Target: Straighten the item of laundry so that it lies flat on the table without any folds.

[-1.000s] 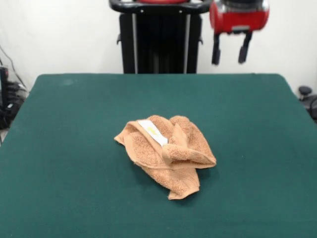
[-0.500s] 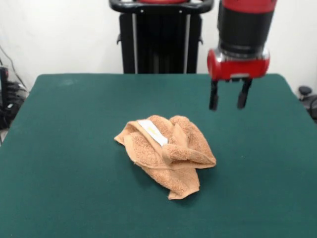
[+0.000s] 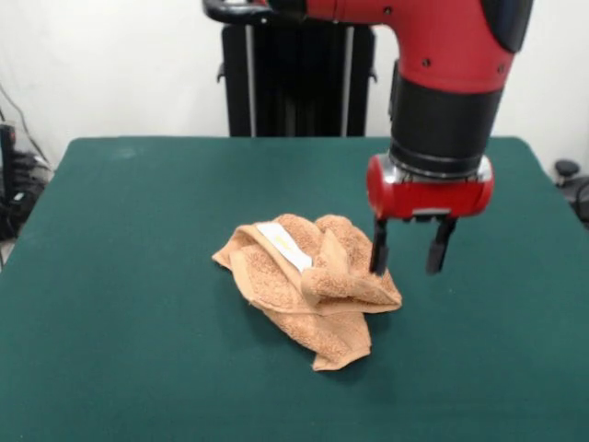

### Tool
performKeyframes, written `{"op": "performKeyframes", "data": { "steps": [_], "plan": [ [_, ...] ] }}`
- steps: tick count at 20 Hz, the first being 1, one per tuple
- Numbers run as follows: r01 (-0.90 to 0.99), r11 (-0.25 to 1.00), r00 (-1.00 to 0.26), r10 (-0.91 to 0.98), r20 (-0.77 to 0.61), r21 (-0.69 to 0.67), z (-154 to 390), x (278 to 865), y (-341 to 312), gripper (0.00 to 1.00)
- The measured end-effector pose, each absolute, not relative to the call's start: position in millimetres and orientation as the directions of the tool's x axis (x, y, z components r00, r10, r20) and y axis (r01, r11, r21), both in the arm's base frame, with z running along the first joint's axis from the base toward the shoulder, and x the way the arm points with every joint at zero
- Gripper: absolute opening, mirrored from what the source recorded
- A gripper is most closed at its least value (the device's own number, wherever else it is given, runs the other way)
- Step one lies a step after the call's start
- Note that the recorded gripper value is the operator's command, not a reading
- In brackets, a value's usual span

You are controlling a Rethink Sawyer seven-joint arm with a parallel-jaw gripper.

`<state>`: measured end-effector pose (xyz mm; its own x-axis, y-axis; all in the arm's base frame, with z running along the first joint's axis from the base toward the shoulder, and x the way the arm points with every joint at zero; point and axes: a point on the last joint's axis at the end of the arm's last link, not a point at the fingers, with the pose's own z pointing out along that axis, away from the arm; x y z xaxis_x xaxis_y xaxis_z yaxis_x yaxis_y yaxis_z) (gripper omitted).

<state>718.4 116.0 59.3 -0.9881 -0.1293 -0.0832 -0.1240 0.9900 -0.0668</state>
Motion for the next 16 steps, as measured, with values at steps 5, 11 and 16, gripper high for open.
{"op": "performKeyframes", "data": {
  "steps": [5,11,16],
  "plan": [
    [-0.122,0.99,-0.986,-0.13,-0.1,-0.077,54.4,742.0,111.6,1.0],
    [-0.117,0.99,-0.985,-0.127,-0.119,-0.081,47.3,757.1,106.3,1.0],
    [-0.099,0.992,-0.987,-0.108,-0.116,-0.081,42.4,759.4,91.6,1.0]
  ]
}}
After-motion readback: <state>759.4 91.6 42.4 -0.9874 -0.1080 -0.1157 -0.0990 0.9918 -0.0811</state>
